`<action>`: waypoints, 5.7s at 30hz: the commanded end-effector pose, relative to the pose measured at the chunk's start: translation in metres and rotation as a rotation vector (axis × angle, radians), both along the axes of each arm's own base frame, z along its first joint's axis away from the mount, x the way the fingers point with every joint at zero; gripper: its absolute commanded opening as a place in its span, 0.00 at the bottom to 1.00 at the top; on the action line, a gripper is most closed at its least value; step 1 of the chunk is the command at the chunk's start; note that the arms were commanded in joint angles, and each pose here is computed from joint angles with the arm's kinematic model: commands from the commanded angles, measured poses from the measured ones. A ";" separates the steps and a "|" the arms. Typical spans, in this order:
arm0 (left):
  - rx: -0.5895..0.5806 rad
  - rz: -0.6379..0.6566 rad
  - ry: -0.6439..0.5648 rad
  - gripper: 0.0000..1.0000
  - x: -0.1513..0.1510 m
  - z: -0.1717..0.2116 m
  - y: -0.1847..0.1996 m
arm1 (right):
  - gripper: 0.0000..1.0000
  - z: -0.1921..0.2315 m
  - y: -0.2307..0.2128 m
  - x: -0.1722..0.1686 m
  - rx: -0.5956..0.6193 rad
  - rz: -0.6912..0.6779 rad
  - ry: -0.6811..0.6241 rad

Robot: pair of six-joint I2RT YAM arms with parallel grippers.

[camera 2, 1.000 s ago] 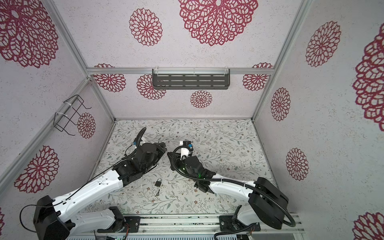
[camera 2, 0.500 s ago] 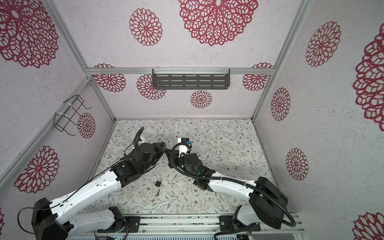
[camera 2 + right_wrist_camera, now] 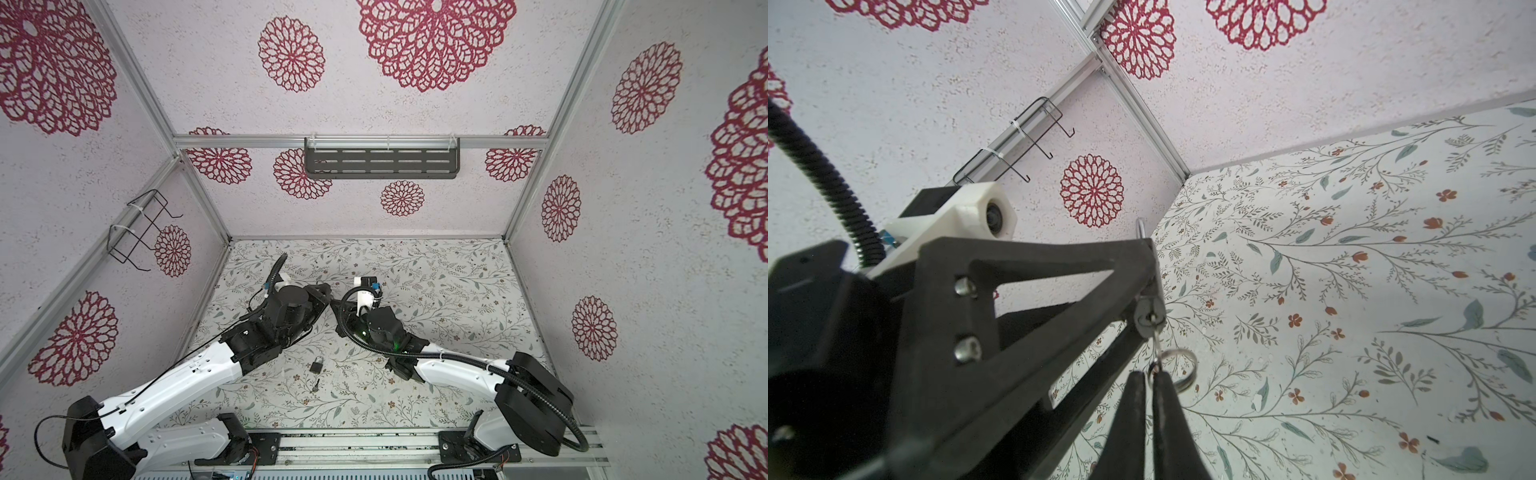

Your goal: Unlock with the key

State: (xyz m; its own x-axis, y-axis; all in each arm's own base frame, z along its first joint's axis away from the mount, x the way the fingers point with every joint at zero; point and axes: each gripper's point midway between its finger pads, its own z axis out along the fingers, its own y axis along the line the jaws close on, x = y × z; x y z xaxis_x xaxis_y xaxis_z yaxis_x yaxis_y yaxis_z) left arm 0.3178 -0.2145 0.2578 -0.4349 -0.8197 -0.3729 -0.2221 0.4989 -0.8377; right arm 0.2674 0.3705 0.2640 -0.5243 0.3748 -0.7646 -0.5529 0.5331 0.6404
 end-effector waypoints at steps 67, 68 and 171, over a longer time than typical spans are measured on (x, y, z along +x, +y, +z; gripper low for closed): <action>0.008 -0.076 -0.072 0.00 -0.008 0.025 -0.014 | 0.20 0.028 -0.016 0.014 -0.010 -0.034 -0.071; 0.005 -0.078 -0.074 0.00 -0.008 0.026 -0.015 | 0.20 0.030 -0.016 0.014 -0.004 -0.031 -0.073; -0.037 -0.190 -0.199 0.58 -0.016 0.050 -0.001 | 0.00 0.105 -0.037 -0.012 0.168 -0.083 -0.139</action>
